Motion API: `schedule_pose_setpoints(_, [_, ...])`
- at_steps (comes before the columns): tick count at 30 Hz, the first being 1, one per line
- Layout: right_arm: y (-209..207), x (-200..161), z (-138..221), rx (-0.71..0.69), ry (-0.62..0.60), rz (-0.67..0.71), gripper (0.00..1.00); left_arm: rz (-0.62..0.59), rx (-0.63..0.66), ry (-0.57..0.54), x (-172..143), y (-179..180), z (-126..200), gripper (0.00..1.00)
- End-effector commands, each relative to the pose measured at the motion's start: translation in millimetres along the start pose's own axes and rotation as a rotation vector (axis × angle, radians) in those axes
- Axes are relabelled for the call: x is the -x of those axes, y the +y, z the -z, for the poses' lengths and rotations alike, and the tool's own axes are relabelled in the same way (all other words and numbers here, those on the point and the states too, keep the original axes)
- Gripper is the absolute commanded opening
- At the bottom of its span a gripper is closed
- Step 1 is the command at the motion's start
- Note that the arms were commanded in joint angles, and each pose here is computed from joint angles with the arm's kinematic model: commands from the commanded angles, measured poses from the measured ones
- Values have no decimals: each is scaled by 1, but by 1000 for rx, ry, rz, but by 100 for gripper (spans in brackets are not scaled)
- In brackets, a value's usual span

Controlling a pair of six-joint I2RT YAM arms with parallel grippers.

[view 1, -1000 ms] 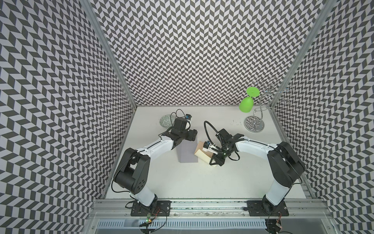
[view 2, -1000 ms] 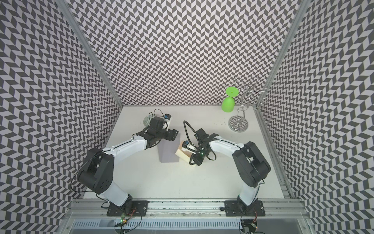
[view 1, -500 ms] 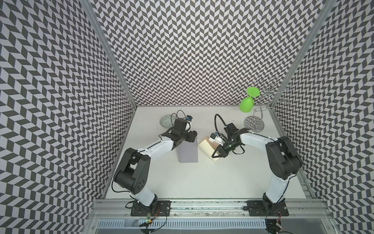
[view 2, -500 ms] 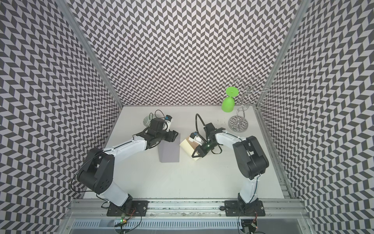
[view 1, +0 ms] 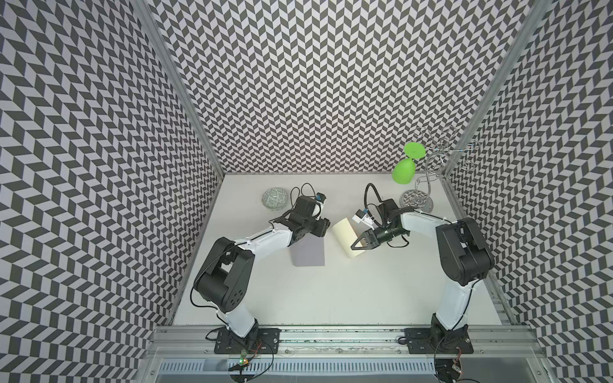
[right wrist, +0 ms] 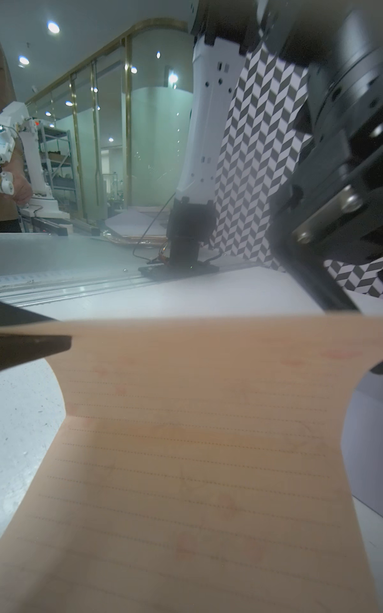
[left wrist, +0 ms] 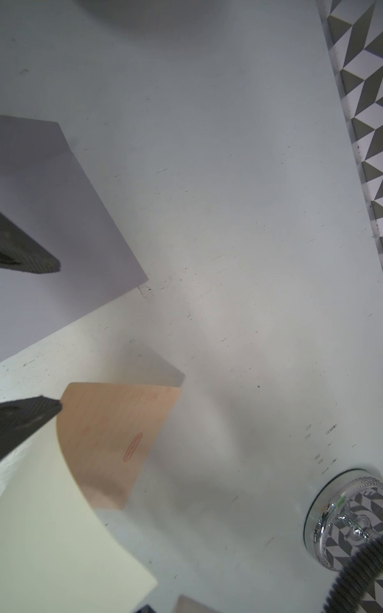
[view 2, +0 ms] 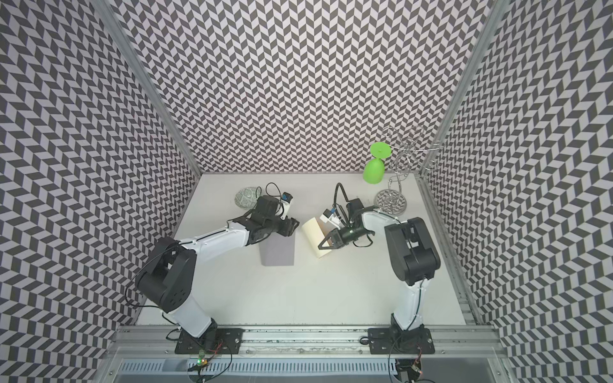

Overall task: Fold the letter paper in half and place it into the envelope
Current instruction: Fold the letter paper at the center of the board.

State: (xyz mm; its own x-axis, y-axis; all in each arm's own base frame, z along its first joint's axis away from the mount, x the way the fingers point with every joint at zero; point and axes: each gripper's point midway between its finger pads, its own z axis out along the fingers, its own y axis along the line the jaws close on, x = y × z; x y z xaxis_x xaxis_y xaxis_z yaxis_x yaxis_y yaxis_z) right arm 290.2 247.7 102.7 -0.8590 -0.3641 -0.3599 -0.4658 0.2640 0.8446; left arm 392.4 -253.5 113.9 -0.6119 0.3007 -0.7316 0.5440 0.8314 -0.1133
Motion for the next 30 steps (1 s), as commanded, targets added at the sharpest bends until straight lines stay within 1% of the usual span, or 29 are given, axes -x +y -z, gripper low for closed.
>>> schedule_pose_setpoints(1, [-13, 3, 3, -4, -13, -55, 0, -24, -21, -4, 9, -7, -3, 62])
schedule_pose_setpoints(5, [-44, -7, 6, -117, 21, -121, 0, -31, -36, 10, 7, -12, -10, 61])
schedule_pose_setpoints(8, [-54, -7, 8, -118, 18, -148, 0, -44, -50, 22, 6, -19, -16, 61])
schedule_pose_setpoints(13, [-70, -8, 10, -166, 32, -172, 0, -76, -66, 41, 7, -31, -23, 61])
schedule_pose_setpoints(18, [-86, -13, 16, -253, 52, -191, 0, -116, -71, 68, 6, -41, -29, 60])
schedule_pose_setpoints(22, [-91, -12, 19, -268, 45, -192, 0, -131, -79, 89, 0, -46, -32, 58])
schedule_pose_setpoints(28, [-100, -20, 17, -296, 62, -213, 0, -144, -96, 162, -22, -49, -42, 44])
schedule_pose_setpoints(30, [-101, -22, 16, -302, 65, -213, 0, -142, -101, 192, -31, -49, -49, 33])
